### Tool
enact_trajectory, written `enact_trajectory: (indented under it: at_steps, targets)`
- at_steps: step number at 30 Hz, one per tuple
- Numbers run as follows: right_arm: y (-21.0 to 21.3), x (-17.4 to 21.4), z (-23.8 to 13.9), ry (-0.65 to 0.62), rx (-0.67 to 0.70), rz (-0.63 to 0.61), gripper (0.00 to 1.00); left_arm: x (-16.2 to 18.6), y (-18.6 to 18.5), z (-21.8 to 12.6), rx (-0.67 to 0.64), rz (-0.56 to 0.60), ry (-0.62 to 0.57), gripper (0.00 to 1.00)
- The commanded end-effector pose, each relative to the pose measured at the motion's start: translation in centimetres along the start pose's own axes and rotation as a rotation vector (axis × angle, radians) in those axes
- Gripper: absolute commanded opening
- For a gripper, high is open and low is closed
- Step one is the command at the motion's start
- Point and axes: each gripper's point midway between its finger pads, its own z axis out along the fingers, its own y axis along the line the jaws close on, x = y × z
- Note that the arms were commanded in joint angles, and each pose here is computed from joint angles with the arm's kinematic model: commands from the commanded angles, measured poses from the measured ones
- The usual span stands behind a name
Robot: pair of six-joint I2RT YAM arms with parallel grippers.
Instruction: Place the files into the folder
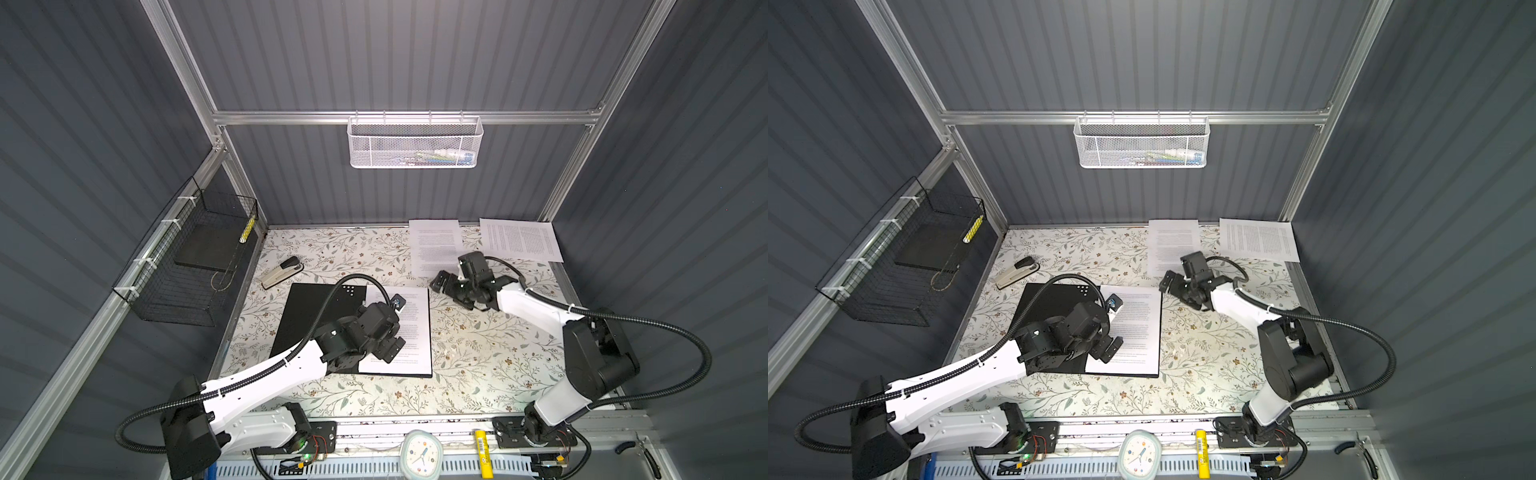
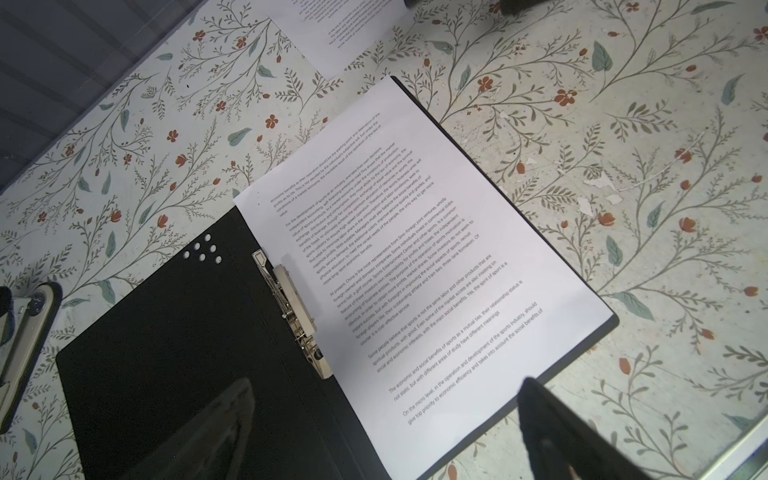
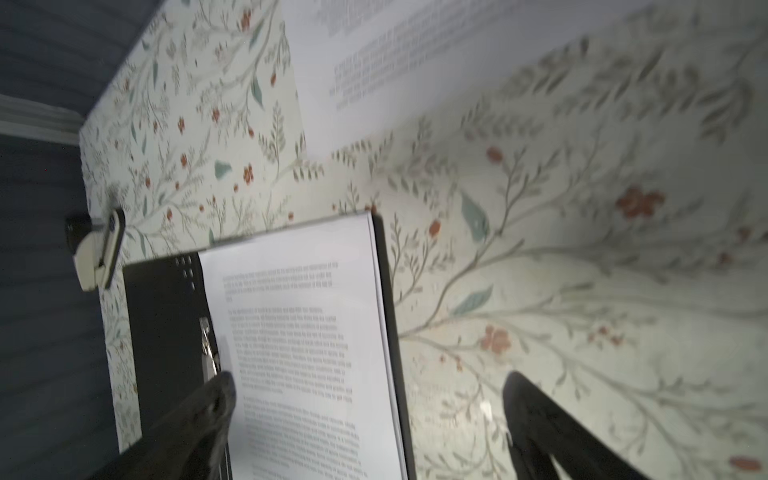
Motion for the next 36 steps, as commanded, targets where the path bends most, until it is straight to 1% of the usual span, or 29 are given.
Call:
enact_trajectory:
  at_steps: [1, 5, 8, 10, 13, 14, 17, 19, 21, 25, 31, 36]
  targets:
    - [-1.0, -2.8, 1.9, 0.024, 0.029, -0.016, 0.99, -0.6, -0.2, -0.5, 0.019, -0.007, -0.002, 1.0]
    - [-0.8, -6.3, 4.9, 0.06, -0.011, 0.031, 0.99, -0.8, 0.0, -0.6, 0.015, -0.007, -0.011, 1.0]
    - [-0.3, -8.1, 6.4, 0.057, -0.04, 0.046, 0.99, -0.8, 0.0, -0.6, 0.014, -0.005, -0.009, 1.0]
    - [-0.3, -9.0, 7.4, 0.055, -0.034, 0.061, 0.99, -0.7, 0.0, -0.6, 0.015, -0.004, -0.007, 1.0]
    - [-0.6, -9.6, 9.3, 0.09, -0.027, 0.086, 0.99, -0.7, -0.1, -0.5, 0.016, -0.005, -0.006, 1.0]
    - [-0.1, -9.3, 9.7, 0.122, -0.058, 0.1, 0.99, -0.7, -0.1, -0.6, 0.018, -0.005, -0.007, 1.0]
    - [-0.3, -9.2, 10.8, 0.138, -0.062, 0.13, 0.99, -0.8, -0.2, -0.6, 0.025, -0.002, -0.01, 1.0]
    - [-0.6, -9.5, 11.3, 0.135, -0.05, 0.147, 0.99, -0.8, -0.3, -0.5, 0.028, 0.001, -0.009, 1.0]
    - [-1.2, -8.7, 11.6, 0.176, -0.019, 0.169, 0.99, -0.8, -0.3, -0.5, 0.028, 0.002, -0.006, 1.0]
    - [-2.4, -7.6, 12.2, 0.214, 0.028, 0.211, 0.99, -1.0, 0.0, -0.8, 0.019, 0.001, -0.017, 1.0]
    - [-3.2, -6.0, 12.2, 0.246, 0.022, 0.266, 0.99, -2.6, 0.8, -3.4, 0.018, -0.031, -0.149, 1.0]
    - [-5.4, -5.0, 9.8, 0.208, 0.002, 0.317, 0.99, -3.2, 2.0, -5.0, -0.011, -0.064, -0.227, 1.0]
